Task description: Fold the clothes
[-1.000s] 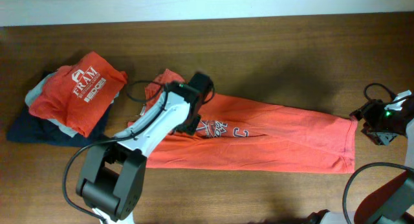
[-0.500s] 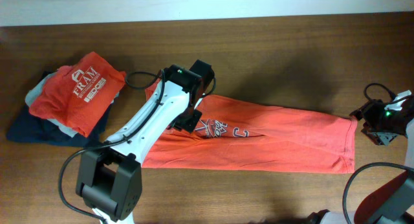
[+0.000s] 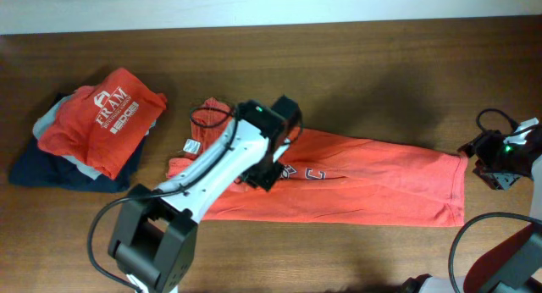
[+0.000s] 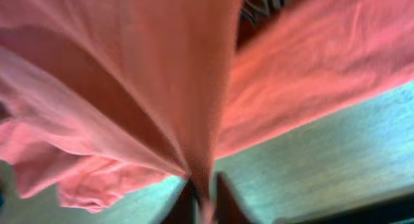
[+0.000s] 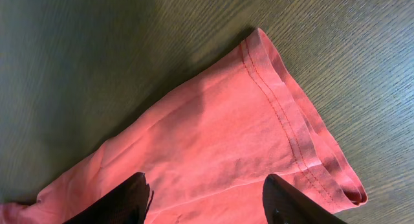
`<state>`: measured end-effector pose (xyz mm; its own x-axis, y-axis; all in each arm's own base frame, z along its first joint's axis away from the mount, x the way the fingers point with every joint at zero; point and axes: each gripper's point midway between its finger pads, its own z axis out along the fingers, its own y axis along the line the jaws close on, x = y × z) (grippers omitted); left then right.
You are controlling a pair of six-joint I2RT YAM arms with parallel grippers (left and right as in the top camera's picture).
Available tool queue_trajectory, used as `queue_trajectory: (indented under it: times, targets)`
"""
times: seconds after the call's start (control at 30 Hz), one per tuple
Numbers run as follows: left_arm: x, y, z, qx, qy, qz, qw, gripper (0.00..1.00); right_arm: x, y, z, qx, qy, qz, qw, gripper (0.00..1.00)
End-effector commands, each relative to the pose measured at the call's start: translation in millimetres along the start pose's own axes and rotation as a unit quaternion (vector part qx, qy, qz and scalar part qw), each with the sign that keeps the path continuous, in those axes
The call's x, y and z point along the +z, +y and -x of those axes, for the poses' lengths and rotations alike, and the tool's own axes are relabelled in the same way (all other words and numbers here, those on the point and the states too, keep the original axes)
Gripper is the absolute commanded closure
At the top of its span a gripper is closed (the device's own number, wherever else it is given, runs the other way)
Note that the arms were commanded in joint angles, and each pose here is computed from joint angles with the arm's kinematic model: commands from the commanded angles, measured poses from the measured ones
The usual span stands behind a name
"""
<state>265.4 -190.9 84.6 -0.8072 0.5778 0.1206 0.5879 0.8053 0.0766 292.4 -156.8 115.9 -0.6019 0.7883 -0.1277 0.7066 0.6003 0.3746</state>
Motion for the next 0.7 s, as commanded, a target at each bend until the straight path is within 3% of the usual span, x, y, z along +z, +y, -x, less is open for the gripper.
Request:
queue_trajectory:
  times: [0.0, 0.07, 0.2, 0.37, 0.47, 0.67]
  targets:
    - [-1, -3, -4, 0.009, 0.0, -0.001, 1.0, 0.67, -5, 7, 4, -0.009, -0.009, 0.01, 1.0, 0.38]
    - [-1, 7, -4, 0.008, -0.001, 0.025, 1.0, 0.54, -5, 7, 4, -0.009, -0.009, 0.01, 1.0, 0.38]
    - [-2, 29, -4, -0.01, -0.002, 0.071, 0.997, 0.54, -5, 7, 4, -0.009, -0.009, 0.01, 1.0, 0.38]
    - [-6, 81, -7, -0.118, -0.009, 0.141, 0.983, 0.46, -5, 7, 3, -0.009, -0.009, 0.01, 1.0, 0.38]
    - [4, 114, 4, -0.194, -0.04, 0.095, 0.976, 0.36, -5, 8, 3, -0.01, -0.008, 0.01, 1.0, 0.38]
    - [30, 129, 26, -0.22, -0.092, -0.058, 0.969, 0.36, 0, 17, -3, -0.031, -0.002, 0.001, 1.0, 0.34]
